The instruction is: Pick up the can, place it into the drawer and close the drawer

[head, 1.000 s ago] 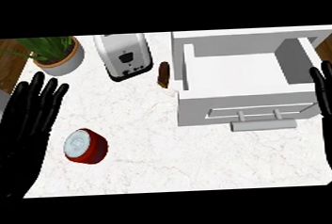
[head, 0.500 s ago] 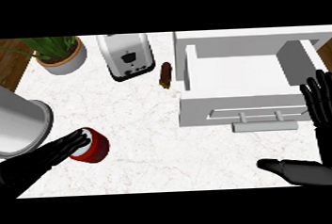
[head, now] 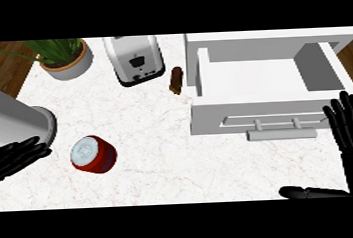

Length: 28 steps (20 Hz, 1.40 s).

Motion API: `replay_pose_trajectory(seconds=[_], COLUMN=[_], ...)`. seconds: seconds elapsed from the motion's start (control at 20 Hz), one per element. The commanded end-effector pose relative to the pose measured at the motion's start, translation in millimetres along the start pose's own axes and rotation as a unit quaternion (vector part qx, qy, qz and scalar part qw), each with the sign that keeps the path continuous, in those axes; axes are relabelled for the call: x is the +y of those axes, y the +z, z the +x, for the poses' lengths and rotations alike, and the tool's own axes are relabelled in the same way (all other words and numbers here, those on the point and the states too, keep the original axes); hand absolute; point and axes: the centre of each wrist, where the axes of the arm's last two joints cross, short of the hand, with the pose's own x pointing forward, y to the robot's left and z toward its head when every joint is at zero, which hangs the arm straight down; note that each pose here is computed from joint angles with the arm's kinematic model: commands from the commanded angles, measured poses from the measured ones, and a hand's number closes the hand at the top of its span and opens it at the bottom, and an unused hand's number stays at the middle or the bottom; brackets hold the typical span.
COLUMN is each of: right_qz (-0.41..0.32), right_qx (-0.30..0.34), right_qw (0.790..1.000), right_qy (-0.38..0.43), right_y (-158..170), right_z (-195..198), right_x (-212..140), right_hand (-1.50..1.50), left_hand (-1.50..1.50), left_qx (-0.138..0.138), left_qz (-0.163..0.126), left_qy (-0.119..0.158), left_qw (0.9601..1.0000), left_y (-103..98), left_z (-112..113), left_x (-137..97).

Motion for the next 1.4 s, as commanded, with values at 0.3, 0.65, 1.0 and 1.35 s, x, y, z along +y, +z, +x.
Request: replay_pose_trajectory(seconds=[0.3, 0.65, 1.0, 1.35], right_qz=[-0.004, 0.001, -0.001, -0.006], right_qx=[-0.002, -0.007, -0.006, 0.005], right_qw=[1.0, 1.0, 1.0, 1.0], right_qy=[0.008, 0.003, 0.006, 0.007], right_y=[24.2, -2.9, 20.8, 38.0], right_z=[-4.6, -16.7, -15.9, -20.3], right_x=[-19.3, -13.2, -53.3, -31.3], right_hand=[-1.5, -1.5, -1.5, -1.5], left_hand=[-1.5, -1.5, -1.5, -1.5], left_qx=[0.022, 0.028, 0.036, 0.039], left_qz=[0.02, 0.014, 0.021, 0.044], left_qy=[0.008, 0.008, 0.009, 0.003], left_qw=[0.9995, 0.9995, 0.9991, 0.9983], left_y=[6.6, -17.4, -26.1, -27.4], left_z=[-15.1, -37.2, -74.0, -97.0], left_x=[21.6, 31.9, 10.9, 16.4])
